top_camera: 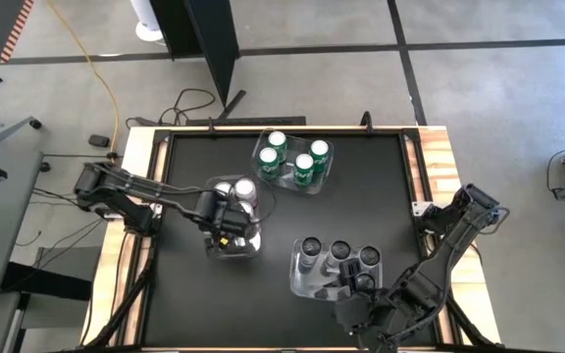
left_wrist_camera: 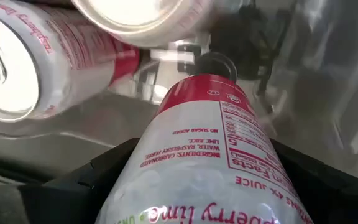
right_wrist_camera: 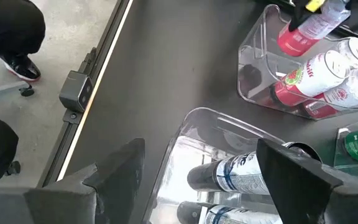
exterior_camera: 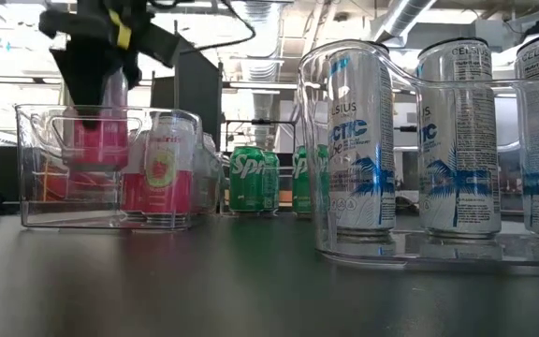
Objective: Sort soda cans
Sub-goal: Put the pink soda can into the center transparent bin
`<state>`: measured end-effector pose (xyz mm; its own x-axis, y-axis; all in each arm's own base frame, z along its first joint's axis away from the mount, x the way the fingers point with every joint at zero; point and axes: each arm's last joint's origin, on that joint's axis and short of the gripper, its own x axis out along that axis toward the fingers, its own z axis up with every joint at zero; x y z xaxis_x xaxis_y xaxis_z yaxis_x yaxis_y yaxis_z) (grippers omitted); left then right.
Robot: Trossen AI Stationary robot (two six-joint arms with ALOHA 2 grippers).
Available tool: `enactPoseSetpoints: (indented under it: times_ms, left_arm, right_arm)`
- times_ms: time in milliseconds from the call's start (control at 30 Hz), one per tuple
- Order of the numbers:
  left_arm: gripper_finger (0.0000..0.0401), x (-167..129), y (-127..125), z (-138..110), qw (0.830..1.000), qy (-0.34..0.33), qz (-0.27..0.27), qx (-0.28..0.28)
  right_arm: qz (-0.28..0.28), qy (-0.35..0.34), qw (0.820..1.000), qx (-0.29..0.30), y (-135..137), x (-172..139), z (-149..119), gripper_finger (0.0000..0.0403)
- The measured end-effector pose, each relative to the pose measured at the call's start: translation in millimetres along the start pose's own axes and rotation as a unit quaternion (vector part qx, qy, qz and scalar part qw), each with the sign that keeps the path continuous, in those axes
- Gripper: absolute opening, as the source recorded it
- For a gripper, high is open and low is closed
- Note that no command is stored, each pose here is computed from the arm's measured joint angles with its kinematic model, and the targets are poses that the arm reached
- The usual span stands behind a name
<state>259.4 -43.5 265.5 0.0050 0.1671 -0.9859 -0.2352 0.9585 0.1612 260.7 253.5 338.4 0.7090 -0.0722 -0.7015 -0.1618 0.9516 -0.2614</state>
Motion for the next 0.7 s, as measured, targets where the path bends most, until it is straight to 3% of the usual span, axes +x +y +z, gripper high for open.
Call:
enactPoseSetpoints:
  times_ms: [700]
  left_arm:
    - [0.0302, 48.0, 47.9, 9.6, 0.998, -0.005, -0.005, -0.055]
  right_arm:
    - [-0.007, 0.002, 1.000, 0.007, -5.3, 3.5, 1.7, 0.0326]
